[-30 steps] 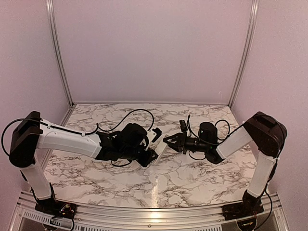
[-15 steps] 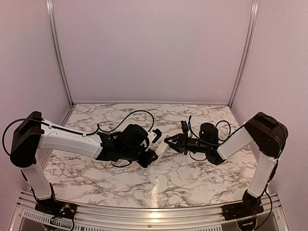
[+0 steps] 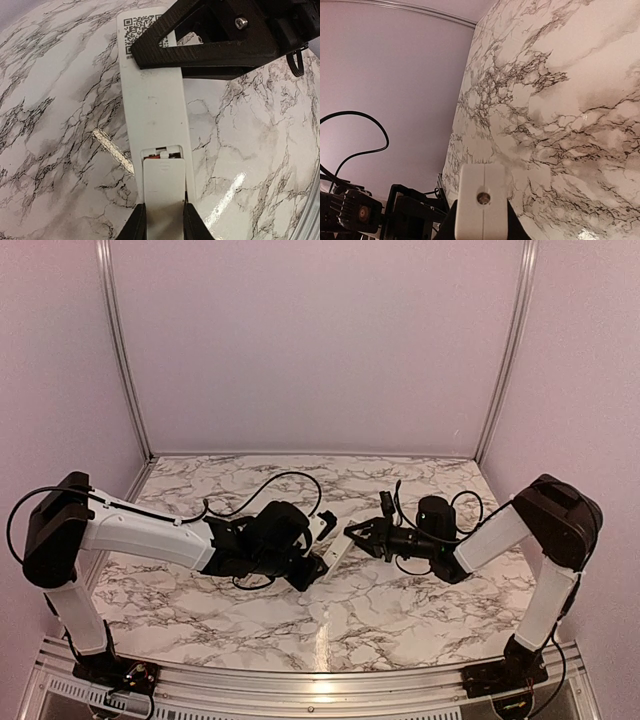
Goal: Load the batteries into the remote control
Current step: Load the battery cover onto the remote control without the battery cover.
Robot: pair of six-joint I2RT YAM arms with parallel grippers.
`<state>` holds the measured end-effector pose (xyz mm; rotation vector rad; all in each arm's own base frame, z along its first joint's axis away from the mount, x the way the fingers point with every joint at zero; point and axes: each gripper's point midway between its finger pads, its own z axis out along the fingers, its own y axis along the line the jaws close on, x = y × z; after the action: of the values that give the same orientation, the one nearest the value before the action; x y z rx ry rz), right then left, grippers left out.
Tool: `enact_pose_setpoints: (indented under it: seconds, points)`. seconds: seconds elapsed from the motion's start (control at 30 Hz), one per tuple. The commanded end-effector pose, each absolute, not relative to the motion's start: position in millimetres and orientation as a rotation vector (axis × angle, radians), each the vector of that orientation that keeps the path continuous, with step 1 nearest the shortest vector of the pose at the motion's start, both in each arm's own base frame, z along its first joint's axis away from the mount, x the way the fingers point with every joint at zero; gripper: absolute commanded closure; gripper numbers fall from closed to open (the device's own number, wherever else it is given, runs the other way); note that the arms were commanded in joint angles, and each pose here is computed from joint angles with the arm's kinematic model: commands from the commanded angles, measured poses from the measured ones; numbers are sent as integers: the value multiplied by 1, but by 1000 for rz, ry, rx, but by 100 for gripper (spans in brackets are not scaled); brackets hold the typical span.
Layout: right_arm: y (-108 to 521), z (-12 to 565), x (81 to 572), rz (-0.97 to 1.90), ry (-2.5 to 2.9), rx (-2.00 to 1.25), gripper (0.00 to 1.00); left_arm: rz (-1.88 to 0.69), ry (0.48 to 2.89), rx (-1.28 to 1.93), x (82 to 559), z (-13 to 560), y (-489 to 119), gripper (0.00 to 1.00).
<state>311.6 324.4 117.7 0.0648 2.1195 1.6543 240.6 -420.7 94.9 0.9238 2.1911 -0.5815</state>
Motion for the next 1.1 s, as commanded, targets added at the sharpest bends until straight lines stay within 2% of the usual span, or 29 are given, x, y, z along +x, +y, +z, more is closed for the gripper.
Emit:
enact_pose_setpoints:
  seconds: [0.0, 1.07]
  points:
    - [327, 152, 311, 1715, 2011, 2, 100, -481, 2264, 918, 241, 74, -409, 82]
    - [335, 166, 311, 1703, 1952, -43, 100, -567, 2297, 1002, 232, 70, -432, 81]
